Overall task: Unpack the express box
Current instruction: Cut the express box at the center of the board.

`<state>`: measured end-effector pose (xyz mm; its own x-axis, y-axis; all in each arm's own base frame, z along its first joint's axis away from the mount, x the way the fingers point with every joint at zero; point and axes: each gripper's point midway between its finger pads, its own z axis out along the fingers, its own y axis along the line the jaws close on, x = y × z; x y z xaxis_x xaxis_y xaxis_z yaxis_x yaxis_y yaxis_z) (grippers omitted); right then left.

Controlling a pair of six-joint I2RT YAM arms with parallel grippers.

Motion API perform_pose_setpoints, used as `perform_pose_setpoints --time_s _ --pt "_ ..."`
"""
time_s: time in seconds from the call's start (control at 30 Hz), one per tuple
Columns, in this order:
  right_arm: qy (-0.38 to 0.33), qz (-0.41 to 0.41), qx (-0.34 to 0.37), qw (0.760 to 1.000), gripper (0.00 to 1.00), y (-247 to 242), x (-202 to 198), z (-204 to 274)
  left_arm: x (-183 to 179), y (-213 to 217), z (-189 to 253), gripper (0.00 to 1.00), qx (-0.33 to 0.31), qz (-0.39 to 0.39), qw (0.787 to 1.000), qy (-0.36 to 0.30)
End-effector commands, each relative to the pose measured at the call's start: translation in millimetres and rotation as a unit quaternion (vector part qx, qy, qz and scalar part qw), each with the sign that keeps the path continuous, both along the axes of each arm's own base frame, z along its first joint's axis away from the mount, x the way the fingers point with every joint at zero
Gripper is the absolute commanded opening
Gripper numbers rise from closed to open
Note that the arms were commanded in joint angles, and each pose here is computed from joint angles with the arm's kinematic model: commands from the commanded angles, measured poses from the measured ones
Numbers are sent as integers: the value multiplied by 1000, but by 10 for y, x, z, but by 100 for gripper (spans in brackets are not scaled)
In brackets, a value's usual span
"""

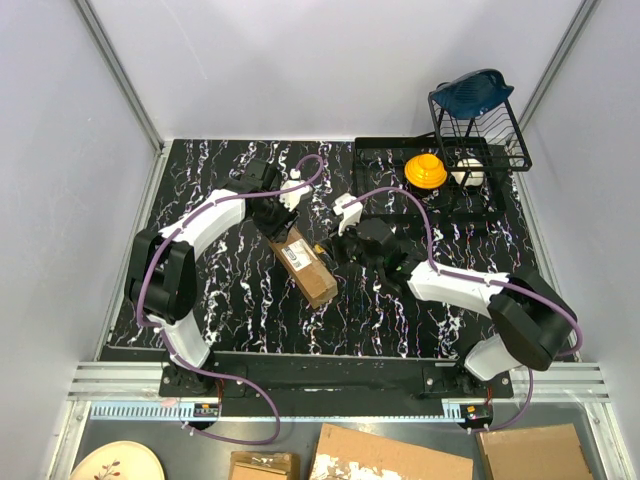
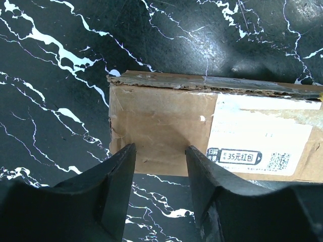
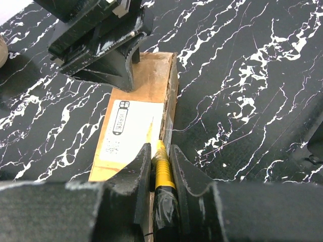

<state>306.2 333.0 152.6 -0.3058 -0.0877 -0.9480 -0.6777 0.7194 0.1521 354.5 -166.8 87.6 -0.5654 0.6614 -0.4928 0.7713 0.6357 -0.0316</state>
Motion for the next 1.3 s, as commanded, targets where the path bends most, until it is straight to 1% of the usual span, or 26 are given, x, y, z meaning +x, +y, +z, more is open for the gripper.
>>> perform_pose_setpoints --time_s 0.0,0.37,0.5,0.6,0.67,0.7,0.8,0.9,0.97,1.07,1.13,1.17,1.23,1.27 --pt "-14 0 4 1000 0 85 47 113 -181 199 -183 50 44 12 998 36" --pt "6 4 -16 1000 0 50 -26 -17 -159 202 -182 48 46 16 998 35" --pt "17 0 -38 999 0 1 -117 -75 -124 207 -203 47 51 27 998 35" --pt "28 -19 -61 998 0 -55 -140 -119 -98 210 -224 45 60 34 997 28" --pt "38 -20 -85 995 0 -60 -233 -170 -107 223 -269 44 69 39 996 29" --pt "33 -37 -92 995 0 -85 -208 -139 -107 210 -277 43 68 38 997 29" --pt "36 -51 -117 991 0 -112 -326 -157 -134 201 -338 42 73 39 996 34" --pt "51 -61 -117 990 0 -142 -423 -152 -150 190 -378 41 74 40 996 37" --pt "67 -68 -131 987 0 -195 -522 -206 -162 172 -400 40 76 38 996 40" --pt "78 -89 -140 983 0 -244 -569 -228 -175 135 -435 39 80 35 995 41" --pt "89 -96 -131 983 0 -195 -607 -205 -201 117 -469 38 84 32 995 45" --pt "93 -105 -140 980 0 -217 -620 -241 -224 87 -483 38 84 28 995 46" --pt "94 -108 -133 981 0 -141 -653 -175 -243 75 -516 38 87 27 995 49" --pt "97 -113 -143 979 0 -159 -672 -197 -252 75 -531 37 91 26 994 50"
